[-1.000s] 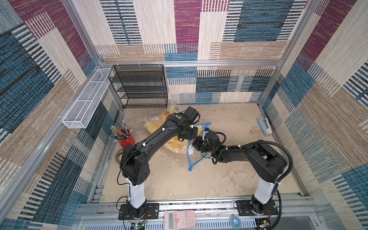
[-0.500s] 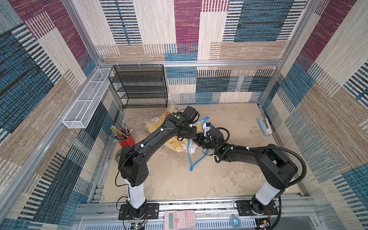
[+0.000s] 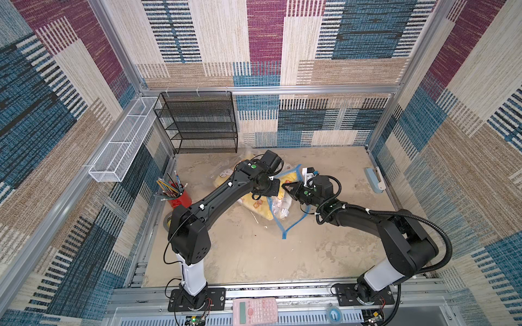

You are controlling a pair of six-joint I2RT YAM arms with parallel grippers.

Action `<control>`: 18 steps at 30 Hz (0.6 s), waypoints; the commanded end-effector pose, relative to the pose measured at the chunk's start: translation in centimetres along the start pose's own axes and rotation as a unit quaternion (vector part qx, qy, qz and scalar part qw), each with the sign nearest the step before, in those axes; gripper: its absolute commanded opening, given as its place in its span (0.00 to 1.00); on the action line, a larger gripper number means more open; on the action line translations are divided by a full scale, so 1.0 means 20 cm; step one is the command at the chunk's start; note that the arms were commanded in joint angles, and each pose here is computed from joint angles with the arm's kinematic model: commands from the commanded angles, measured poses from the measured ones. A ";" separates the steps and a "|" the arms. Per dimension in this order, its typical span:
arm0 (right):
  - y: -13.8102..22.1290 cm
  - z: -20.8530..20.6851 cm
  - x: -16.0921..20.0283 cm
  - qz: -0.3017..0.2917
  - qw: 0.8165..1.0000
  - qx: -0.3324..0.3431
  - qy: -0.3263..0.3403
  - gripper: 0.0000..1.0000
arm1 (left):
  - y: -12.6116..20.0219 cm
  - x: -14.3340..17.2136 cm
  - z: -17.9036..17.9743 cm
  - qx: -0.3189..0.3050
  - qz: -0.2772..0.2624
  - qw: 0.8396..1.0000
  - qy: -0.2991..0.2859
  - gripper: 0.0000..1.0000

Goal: Take the blanket out of the vacuum bag
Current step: Take out the blanket from the vacuum bag.

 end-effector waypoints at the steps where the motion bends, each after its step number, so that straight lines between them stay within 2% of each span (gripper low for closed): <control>1: 0.02 0.07 0.05 0.022 0.999 -0.040 0.012 0.05 | 0.00 0.01 0.02 -0.011 0.005 1.000 -0.005 0.00; 6: 0.08 0.12 0.13 0.053 0.997 -0.034 0.037 0.05 | 0.00 0.01 0.02 -0.010 0.005 1.000 -0.003 0.00; 13: 0.21 0.20 0.07 0.022 0.993 -0.010 0.117 0.05 | 0.00 0.01 0.02 -0.012 0.004 1.000 -0.002 0.00; 18: 0.21 0.27 0.06 0.034 0.990 -0.065 0.121 0.04 | 0.04 0.01 0.01 0.002 0.001 1.000 -0.009 0.00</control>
Point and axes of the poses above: each gripper's point midway between its finger pads, its own y axis back along the fingers, its own z axis along the line the jaws close on, x = y × z, the point moved 7 cm from there along y, back along the fingers, and after that the axes turned 10 degrees about y, right-handed, at the moved point
